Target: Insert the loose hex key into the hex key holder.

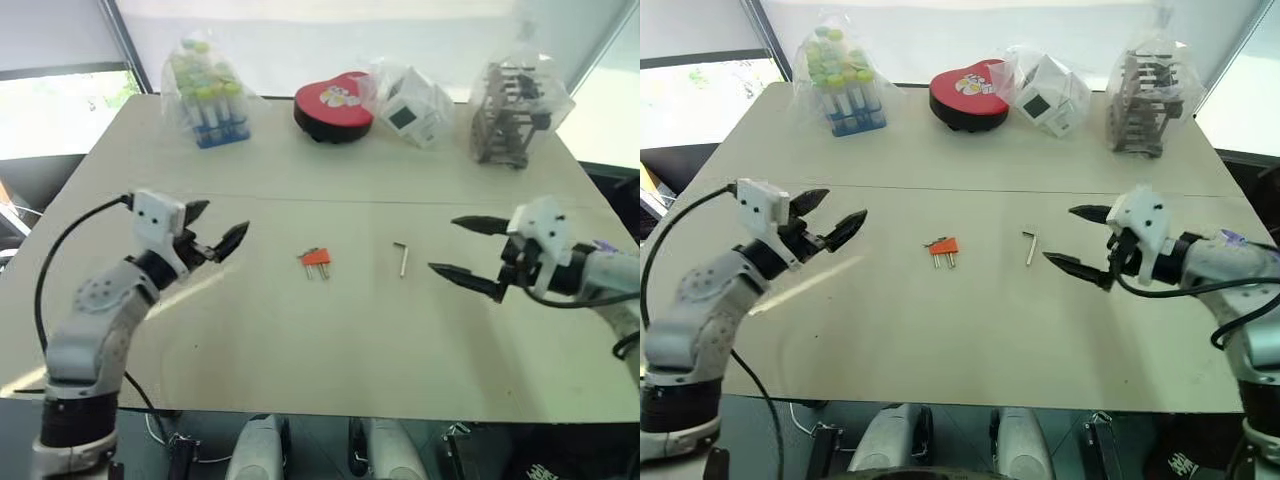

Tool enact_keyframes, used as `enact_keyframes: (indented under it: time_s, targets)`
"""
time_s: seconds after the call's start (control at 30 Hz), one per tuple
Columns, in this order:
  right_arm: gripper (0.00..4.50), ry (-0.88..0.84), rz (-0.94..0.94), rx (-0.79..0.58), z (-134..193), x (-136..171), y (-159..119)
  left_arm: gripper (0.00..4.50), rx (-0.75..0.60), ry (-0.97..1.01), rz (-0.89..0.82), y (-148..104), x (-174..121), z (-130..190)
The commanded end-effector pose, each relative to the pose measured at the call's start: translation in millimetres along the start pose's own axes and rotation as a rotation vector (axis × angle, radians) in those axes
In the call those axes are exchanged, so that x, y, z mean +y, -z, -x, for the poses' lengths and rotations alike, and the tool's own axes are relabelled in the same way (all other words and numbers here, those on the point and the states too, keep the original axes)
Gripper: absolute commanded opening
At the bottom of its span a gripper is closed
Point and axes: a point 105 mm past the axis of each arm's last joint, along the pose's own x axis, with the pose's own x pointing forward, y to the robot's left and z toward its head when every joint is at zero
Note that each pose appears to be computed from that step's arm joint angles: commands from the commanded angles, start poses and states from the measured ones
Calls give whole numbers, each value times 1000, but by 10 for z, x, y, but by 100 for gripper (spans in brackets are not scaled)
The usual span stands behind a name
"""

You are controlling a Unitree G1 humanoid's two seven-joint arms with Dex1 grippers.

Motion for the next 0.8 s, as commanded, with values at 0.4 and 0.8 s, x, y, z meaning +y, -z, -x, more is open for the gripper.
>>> enact_keyframes:
  time_s: [0.4, 0.8]
  targets:
    - [450, -38, 62, -17, -58, -70, -141, 447, -25, 52, -37, -106, 11, 8]
    - [450, -65, 145, -38, -331, -36, -143, 447, -34, 17, -60, -92, 17, -16]
